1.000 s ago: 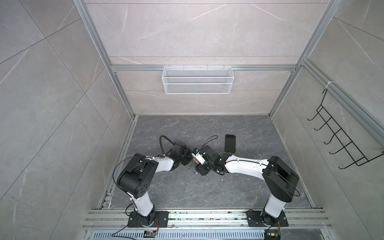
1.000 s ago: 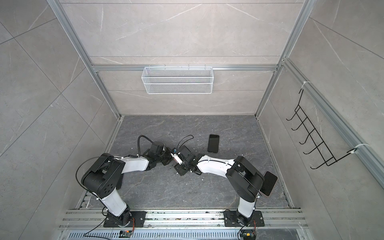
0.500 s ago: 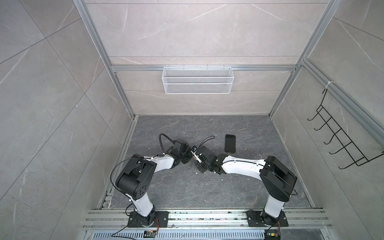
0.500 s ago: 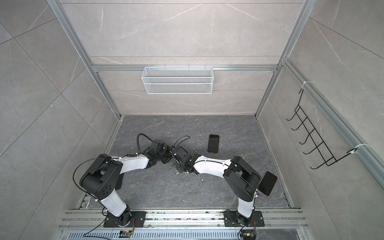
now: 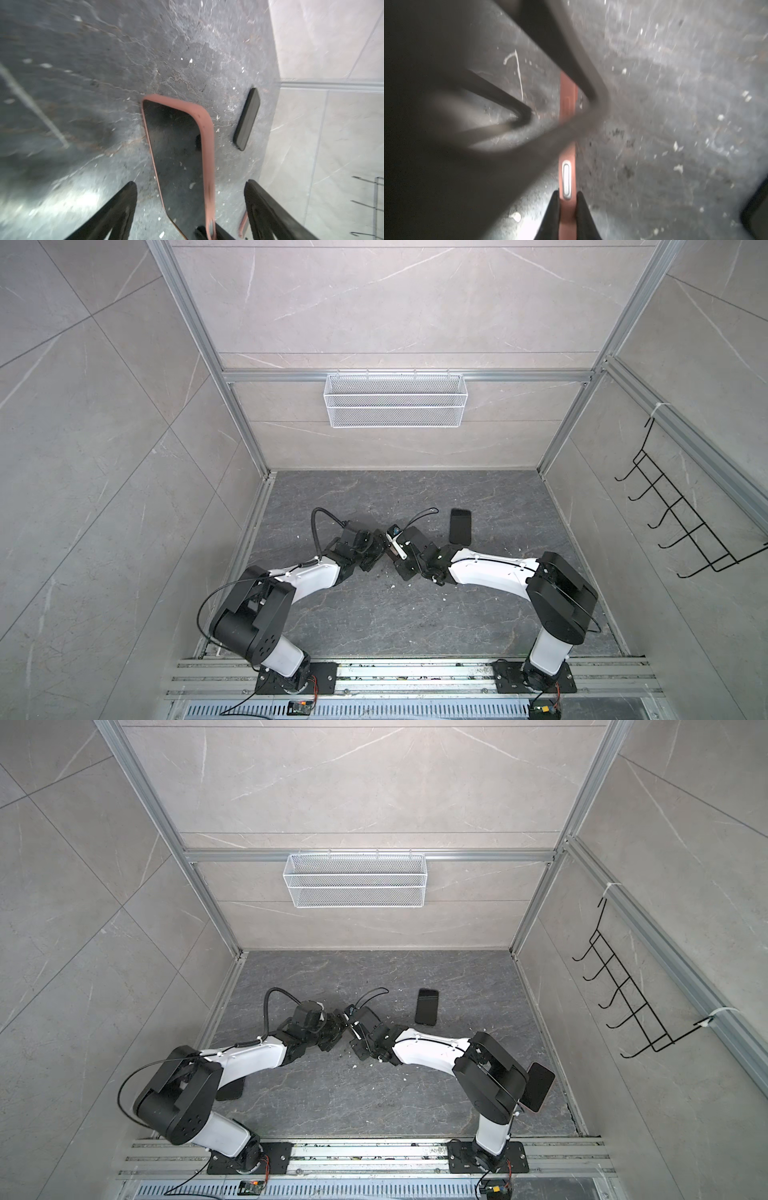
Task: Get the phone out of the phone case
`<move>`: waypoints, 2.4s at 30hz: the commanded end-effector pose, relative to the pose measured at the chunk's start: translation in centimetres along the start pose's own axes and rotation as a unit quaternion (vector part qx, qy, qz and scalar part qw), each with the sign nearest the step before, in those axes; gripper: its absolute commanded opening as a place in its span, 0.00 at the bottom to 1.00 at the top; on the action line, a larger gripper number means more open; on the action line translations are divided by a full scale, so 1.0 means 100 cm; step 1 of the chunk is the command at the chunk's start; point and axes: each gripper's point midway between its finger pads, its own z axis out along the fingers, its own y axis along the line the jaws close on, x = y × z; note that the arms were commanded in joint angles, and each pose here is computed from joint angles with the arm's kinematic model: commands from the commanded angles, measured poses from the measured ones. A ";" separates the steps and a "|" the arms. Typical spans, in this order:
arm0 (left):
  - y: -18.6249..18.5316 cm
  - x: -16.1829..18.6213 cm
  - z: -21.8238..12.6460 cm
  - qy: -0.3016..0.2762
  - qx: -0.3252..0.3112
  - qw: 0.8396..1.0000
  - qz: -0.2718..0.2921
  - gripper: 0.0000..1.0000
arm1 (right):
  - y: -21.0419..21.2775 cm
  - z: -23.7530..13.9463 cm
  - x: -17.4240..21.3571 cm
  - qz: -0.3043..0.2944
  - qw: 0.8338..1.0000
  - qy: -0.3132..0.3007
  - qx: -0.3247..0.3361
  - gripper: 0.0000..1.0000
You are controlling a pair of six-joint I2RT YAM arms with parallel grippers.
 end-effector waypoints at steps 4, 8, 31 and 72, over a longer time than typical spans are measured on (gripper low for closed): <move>-0.042 -0.028 -0.050 -0.078 0.094 0.991 0.053 0.88 | -0.024 -0.041 -0.009 0.094 0.992 -0.024 -0.074 0.00; -0.056 -0.024 -0.064 -0.093 0.156 0.980 0.083 0.90 | -0.038 -0.067 -0.029 0.147 0.977 -0.064 -0.140 0.00; -0.112 0.001 -0.065 -0.050 0.397 0.909 0.115 0.88 | -0.037 -0.136 -0.090 0.251 0.887 -0.163 -0.351 0.00; -0.195 -0.065 -0.047 -0.112 0.421 0.898 0.065 0.00 | -0.105 -0.173 -0.039 0.403 0.862 -0.223 -0.214 0.86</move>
